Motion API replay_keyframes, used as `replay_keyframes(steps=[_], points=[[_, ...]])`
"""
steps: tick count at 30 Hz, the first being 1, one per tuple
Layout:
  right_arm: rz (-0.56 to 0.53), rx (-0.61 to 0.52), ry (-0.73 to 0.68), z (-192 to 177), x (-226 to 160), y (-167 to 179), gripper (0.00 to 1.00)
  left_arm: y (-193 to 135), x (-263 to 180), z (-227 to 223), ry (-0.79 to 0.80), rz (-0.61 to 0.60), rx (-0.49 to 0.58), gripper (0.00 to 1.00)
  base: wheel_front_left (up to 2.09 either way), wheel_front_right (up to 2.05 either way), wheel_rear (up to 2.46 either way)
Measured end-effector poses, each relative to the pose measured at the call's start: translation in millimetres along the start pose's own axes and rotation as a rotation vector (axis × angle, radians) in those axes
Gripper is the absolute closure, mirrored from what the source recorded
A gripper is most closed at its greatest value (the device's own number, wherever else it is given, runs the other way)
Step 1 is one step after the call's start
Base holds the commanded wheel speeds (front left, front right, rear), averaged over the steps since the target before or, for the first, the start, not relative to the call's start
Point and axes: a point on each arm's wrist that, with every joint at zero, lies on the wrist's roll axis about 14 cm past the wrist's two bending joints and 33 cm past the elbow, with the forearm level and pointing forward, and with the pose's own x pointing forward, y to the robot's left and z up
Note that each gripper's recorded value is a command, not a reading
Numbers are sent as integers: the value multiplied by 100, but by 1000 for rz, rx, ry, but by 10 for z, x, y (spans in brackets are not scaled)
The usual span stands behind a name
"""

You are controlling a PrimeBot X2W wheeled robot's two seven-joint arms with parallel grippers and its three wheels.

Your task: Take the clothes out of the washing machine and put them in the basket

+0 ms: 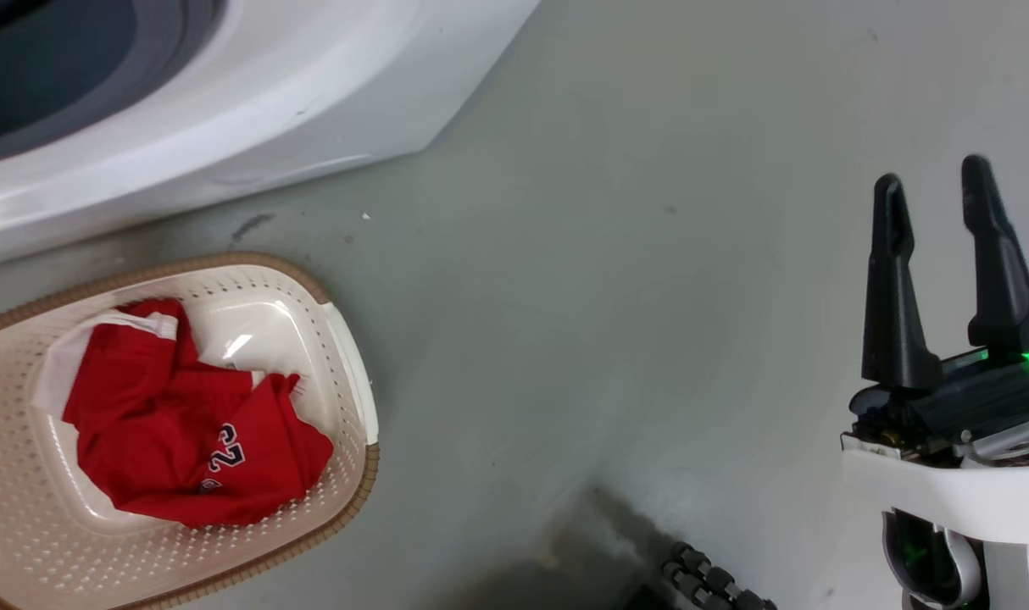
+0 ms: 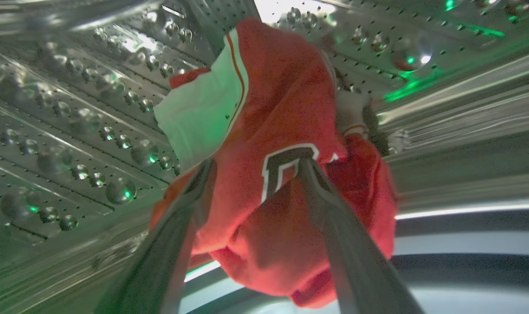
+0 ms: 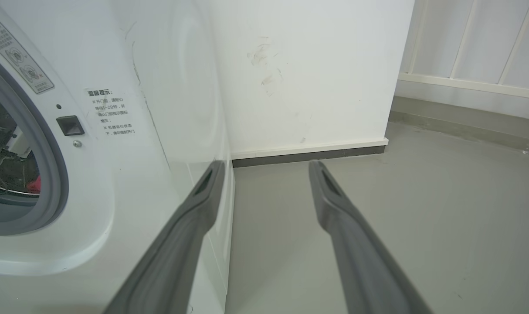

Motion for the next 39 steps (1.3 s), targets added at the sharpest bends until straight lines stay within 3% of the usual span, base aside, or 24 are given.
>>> replay_keyframes(steps=[10, 20, 21, 22, 30, 39], points=[[-16, -5, 36, -189, 100, -65, 0, -38, 439, -209, 162, -27, -8, 0, 0, 0, 0], [-35, -20, 54, -258, 116, -136, 0, -61, 690, -270, 198, -34, -25, 0, 0, 0, 0], [-36, -21, 56, -266, 117, -138, 0, -59, 701, -266, 196, -34, -26, 61, 0, 0, 0], [-37, -20, 58, -274, 117, -140, 0, -60, 713, -265, 193, -34, -26, 100, 0, 0, 0], [-30, -15, 56, -283, 133, -119, 0, -57, 714, -222, 140, -31, -21, 100, 0, 0, 0], [-14, -17, 9, -101, 132, -78, 0, 35, 480, 94, -62, 0, -24, 100, 0, 0, 0]])
